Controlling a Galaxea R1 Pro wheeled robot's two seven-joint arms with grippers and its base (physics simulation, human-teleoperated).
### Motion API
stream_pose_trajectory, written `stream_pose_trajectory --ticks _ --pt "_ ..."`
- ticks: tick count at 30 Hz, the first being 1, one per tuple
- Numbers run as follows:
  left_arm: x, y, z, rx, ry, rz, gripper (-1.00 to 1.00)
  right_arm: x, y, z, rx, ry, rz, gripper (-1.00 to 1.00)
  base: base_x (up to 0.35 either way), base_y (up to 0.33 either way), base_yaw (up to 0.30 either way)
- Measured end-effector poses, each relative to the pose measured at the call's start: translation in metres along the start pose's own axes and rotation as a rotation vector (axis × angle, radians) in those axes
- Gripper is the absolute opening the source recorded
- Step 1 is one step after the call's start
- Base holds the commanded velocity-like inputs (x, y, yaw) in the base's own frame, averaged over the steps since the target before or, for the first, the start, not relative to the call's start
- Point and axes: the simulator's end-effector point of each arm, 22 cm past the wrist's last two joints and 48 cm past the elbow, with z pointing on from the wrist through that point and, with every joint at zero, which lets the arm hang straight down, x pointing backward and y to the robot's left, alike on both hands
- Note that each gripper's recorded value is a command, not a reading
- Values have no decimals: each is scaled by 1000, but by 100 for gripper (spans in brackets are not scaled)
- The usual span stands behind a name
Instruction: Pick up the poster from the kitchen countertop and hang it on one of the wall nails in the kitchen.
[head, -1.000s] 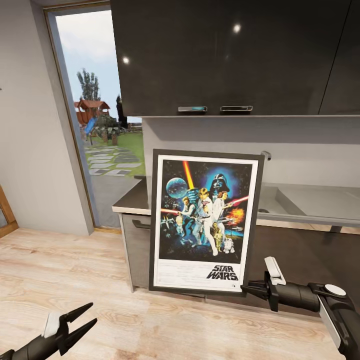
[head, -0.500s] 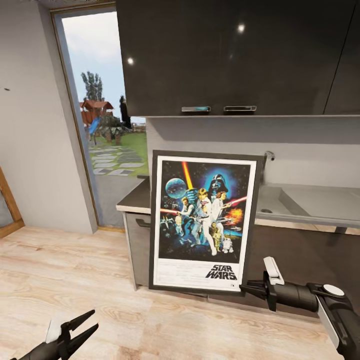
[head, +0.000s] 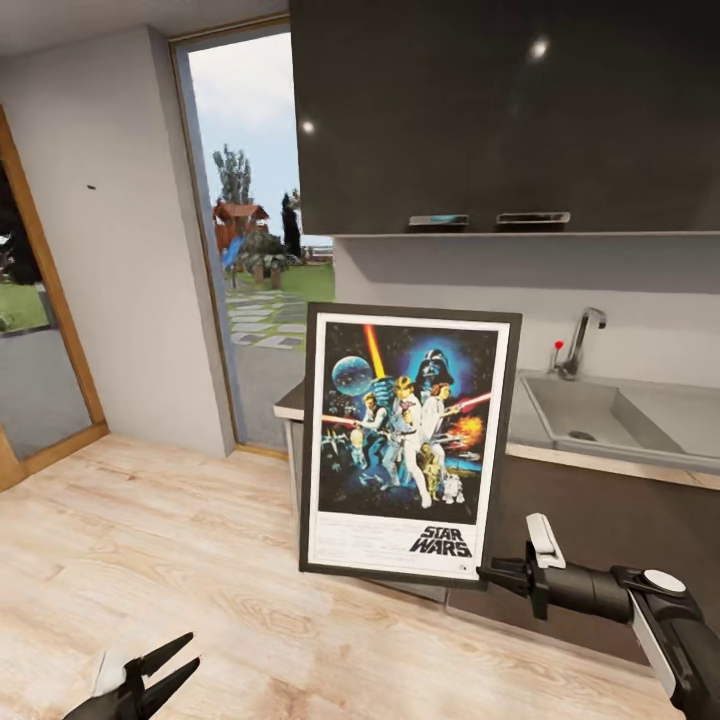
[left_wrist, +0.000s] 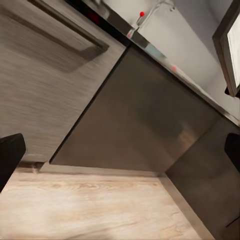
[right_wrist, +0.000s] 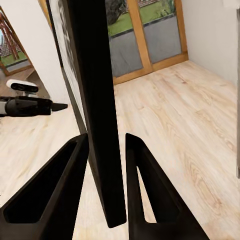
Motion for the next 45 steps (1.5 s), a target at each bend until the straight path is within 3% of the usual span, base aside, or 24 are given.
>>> stream_pose_trajectory --ticks 3,4,9,11,20,24,26,30,45 --pt "0 0 -4 -13 -9 -25 100 -5 3 2 -4 -6 2 -100 0 0 52" --pt "5 4 -10 -29 -15 -52 100 -7 3 3 -5 -7 3 -100 0 0 25" --pt "27 10 -35 -79 -15 -109 100 -15 6 3 -5 -11 4 -100 0 0 11" --pt "28 10 -38 -86 -14 -114 100 -19 7 2 -4 -12 4 -100 0 0 3" --pt "25 33 -48 -236 -5 -125 100 -32 11 0 -3 -11 4 -100 0 0 0" --pt "33 30 -51 -254 -1 -167 100 -38 12 -1 -2 -13 5 -100 0 0 0" --pt "43 29 -58 -270 7 -206 100 -42 13 -2 0 -14 5 -100 0 0 0" --pt "51 26 -73 -296 19 -238 100 -48 15 -2 0 -14 5 -100 0 0 0" --pt "49 14 -79 -318 31 -268 100 -61 19 -3 0 -5 20 -100 0 0 0"
